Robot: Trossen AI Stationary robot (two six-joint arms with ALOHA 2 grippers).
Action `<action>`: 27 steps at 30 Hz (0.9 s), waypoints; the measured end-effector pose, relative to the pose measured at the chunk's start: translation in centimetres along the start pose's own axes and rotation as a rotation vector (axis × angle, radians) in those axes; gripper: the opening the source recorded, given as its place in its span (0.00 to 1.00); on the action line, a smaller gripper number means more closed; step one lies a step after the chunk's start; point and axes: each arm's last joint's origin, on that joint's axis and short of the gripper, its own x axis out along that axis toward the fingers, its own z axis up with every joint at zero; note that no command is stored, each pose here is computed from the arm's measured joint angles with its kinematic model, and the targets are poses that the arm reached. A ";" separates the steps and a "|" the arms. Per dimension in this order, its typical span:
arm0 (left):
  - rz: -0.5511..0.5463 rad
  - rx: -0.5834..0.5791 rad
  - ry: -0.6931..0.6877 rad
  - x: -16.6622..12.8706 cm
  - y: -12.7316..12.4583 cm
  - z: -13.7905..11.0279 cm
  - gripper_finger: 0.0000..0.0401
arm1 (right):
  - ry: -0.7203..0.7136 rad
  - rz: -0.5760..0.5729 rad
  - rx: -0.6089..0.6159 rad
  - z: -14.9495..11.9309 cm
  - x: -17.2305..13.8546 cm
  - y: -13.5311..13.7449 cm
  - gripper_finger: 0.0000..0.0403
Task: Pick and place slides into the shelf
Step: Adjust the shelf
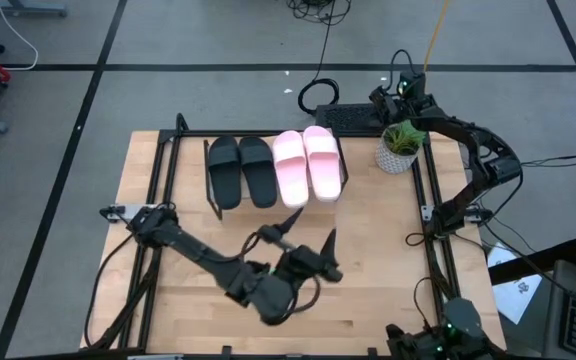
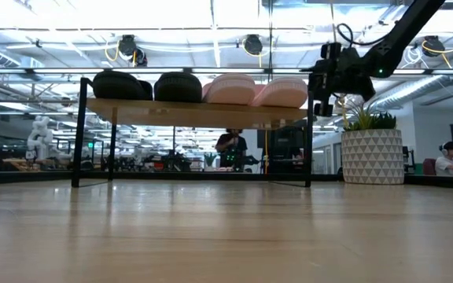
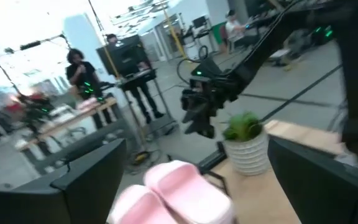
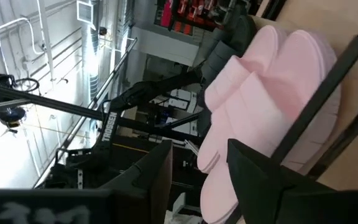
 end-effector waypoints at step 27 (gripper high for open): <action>-0.412 -0.721 0.024 -19.2 0.3 -6.3 0.98 | 0.114 0.077 -0.533 -14.8 1.2 18.3 0.28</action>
